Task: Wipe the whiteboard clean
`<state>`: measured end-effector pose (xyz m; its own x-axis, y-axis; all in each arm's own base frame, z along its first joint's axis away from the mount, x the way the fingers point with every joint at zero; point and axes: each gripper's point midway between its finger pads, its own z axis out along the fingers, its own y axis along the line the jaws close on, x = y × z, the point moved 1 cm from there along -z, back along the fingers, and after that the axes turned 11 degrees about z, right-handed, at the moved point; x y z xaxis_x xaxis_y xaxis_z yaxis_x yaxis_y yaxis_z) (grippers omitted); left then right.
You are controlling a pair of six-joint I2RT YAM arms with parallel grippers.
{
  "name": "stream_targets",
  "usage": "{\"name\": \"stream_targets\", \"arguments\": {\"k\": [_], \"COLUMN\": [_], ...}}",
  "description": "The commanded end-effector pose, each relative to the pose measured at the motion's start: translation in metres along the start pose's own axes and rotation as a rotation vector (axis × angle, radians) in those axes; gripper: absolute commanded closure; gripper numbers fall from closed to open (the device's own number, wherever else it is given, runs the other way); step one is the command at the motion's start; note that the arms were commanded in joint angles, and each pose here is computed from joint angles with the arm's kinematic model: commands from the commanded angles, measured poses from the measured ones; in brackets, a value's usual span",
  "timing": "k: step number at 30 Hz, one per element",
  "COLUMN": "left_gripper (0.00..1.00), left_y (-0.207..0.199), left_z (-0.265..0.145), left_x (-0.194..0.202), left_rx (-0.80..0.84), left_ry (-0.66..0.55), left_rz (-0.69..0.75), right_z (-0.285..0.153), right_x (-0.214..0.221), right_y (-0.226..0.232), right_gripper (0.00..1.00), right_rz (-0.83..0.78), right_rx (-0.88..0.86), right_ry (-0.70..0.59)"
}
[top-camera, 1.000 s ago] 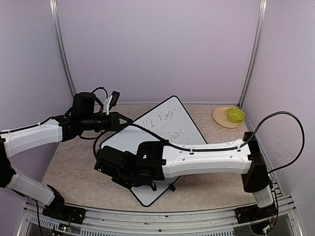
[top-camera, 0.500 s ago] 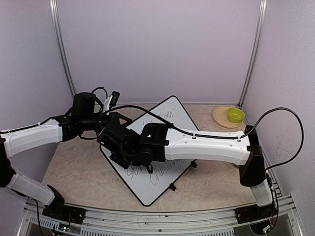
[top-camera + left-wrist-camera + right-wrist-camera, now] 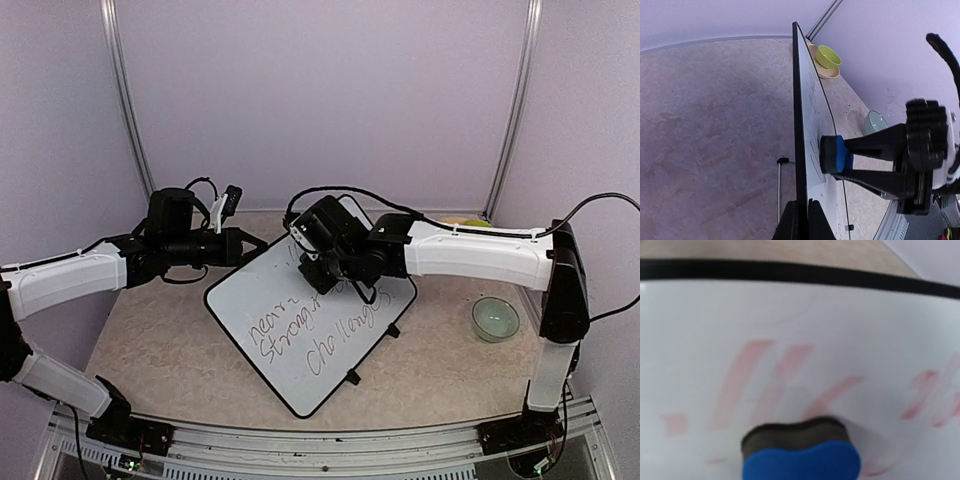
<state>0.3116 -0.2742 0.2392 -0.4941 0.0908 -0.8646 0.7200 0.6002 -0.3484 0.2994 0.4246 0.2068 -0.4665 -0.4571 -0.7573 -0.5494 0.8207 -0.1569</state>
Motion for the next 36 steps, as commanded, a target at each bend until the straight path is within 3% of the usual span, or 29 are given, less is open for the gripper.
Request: {"name": "stream_targets", "arguments": {"k": [1, 9, 15, 24, 29, 33, 36], "left_gripper": [1.0, 1.0, 1.0, 1.0, 1.0, 1.0, 1.0], "left_y": [-0.008, -0.008, -0.007, -0.008, -0.008, -0.009, -0.008], "left_z": [0.002, 0.001, 0.002, 0.001, 0.0, 0.0, 0.001], "left_x": [0.012, 0.011, 0.011, 0.011, 0.01, 0.009, 0.009], "left_rx": [0.031, 0.031, 0.029, 0.032, 0.028, 0.035, 0.032], "left_ry": [0.05, 0.047, 0.049, 0.05, 0.044, 0.043, 0.043], "left_rz": [-0.003, 0.0, -0.004, 0.001, 0.003, 0.003, 0.001], "right_z": [0.007, -0.021, -0.031, 0.019, 0.024, 0.017, 0.004], "right_x": [-0.005, -0.017, -0.026, -0.01, -0.003, -0.008, -0.014], "right_y": [-0.014, 0.053, 0.092, 0.024, -0.015, -0.015, 0.013], "right_gripper": [0.75, 0.75, 0.75, 0.76, 0.77, 0.77, 0.76], "right_rz": [0.05, -0.032, -0.068, 0.065, 0.128, 0.116, 0.064], "right_rx": [-0.019, -0.231, -0.296, -0.101, -0.006, -0.005, -0.078], "right_ry": [-0.037, -0.116, -0.137, -0.016, 0.007, 0.001, -0.024]}}
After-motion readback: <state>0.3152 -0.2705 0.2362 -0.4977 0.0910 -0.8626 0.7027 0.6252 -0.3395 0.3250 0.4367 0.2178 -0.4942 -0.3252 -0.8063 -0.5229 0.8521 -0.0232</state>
